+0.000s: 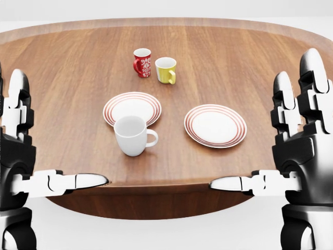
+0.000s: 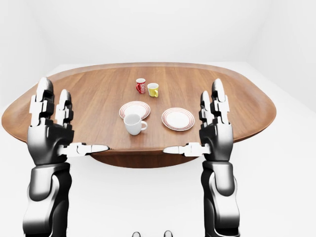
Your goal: Put the white mug on the left plate.
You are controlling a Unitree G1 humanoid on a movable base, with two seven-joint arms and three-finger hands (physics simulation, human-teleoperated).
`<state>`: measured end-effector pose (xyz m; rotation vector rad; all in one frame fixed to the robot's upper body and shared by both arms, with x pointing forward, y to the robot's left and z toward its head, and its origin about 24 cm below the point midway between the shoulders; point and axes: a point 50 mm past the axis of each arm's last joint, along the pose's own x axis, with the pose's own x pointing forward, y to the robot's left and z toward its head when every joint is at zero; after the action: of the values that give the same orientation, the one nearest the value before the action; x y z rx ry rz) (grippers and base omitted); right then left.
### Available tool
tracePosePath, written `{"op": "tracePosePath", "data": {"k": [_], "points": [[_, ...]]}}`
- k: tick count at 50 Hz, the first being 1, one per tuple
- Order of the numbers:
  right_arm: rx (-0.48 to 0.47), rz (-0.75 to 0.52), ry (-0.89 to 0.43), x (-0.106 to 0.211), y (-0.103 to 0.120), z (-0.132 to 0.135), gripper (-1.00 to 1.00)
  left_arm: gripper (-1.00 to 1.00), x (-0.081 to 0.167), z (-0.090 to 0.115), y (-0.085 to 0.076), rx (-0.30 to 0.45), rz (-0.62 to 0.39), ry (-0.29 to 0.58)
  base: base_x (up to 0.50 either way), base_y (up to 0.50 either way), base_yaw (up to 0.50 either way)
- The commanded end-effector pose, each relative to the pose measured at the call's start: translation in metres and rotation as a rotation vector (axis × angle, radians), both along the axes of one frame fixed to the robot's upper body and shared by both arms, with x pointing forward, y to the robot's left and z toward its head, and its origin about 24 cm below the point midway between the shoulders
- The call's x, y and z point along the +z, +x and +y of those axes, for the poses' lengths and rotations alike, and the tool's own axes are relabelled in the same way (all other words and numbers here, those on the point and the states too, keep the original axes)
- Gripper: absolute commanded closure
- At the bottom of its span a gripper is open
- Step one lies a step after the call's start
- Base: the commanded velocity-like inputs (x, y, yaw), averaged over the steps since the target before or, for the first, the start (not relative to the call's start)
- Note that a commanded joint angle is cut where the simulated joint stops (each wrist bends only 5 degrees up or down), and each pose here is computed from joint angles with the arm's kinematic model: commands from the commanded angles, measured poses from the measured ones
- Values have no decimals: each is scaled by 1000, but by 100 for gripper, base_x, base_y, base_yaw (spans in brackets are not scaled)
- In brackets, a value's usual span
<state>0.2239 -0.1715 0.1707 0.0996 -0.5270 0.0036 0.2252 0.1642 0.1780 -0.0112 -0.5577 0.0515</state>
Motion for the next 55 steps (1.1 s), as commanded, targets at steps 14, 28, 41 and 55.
{"op": "tracePosePath", "data": {"k": [14, 28, 41, 55], "points": [[11, -33, 6, 6, -5, -1, -100, -100, 8, 4, -5, 11, -40, -4, 0, 50, 0], [17, -29, 8, 5, -5, -1, -100, -100, 10, 3, -7, 12, -53, 8, 0, 50, 0], [7, -7, 12, 1, -3, -1, -100, -100, 9, 3, -7, 16, -45, 15, 0, 37, 0], [41, -40, 52, 6, -7, -3, -100, -100, 12, 3, -8, 12, -62, 16, 16, 0, 0]]}}
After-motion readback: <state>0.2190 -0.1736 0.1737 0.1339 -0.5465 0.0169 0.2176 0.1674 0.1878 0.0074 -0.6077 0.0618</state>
